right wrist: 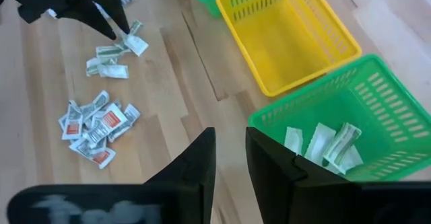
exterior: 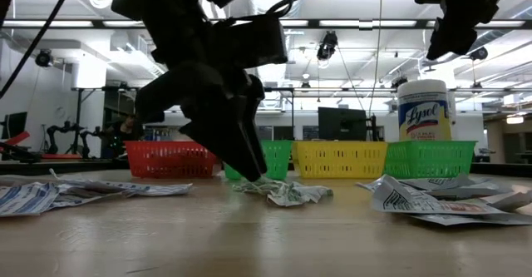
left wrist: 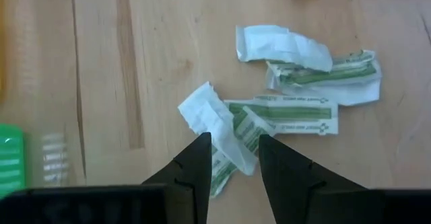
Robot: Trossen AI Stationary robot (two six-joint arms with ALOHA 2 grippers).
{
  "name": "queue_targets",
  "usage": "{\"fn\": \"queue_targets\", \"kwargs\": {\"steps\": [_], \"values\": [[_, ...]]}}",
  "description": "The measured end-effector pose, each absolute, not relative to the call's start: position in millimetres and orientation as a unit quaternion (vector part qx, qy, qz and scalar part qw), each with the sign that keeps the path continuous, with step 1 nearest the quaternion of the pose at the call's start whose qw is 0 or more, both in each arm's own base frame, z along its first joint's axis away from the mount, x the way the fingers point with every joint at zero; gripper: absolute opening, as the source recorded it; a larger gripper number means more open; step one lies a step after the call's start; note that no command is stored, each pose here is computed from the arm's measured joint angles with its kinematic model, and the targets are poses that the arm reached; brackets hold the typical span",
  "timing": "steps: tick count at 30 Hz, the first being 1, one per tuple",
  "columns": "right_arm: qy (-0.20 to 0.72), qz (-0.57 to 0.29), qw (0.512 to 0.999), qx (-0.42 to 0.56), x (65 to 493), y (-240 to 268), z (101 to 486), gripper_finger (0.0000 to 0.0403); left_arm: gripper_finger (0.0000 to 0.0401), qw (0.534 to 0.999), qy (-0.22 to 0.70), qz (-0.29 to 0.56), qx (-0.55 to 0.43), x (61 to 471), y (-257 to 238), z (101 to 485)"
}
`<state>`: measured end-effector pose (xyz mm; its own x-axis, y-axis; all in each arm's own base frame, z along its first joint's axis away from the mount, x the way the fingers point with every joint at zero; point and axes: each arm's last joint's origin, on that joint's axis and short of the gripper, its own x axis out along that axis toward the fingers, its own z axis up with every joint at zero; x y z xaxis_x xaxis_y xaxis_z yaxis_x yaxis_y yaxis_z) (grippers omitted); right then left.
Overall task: Pick & Place First Aid Supplies
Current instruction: Put the green bandage into the right green basket
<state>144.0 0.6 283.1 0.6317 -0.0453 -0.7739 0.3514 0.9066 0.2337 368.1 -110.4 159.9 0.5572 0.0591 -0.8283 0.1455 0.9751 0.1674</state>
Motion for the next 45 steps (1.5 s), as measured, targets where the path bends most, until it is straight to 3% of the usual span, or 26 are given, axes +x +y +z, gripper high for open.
{"fn": "queue_targets", "kwargs": {"steps": [11,23,45], "values": [[0.403,-0.109,0.889,0.187,145.8,0.7,284.5,0.0089,0.0093,0.865,0.489,-0.016,0.110,370.7,-109.4,145.9],[0.399,-0.108,0.891,0.187,146.6,0.7,285.2,0.0068,0.0006,0.870,0.481,-0.017,0.105,371.0,-108.7,154.8],[0.396,-0.107,0.892,0.188,147.1,0.7,285.1,0.0087,0.0009,0.874,0.475,0.002,0.101,365.1,-106.0,170.8]]}}
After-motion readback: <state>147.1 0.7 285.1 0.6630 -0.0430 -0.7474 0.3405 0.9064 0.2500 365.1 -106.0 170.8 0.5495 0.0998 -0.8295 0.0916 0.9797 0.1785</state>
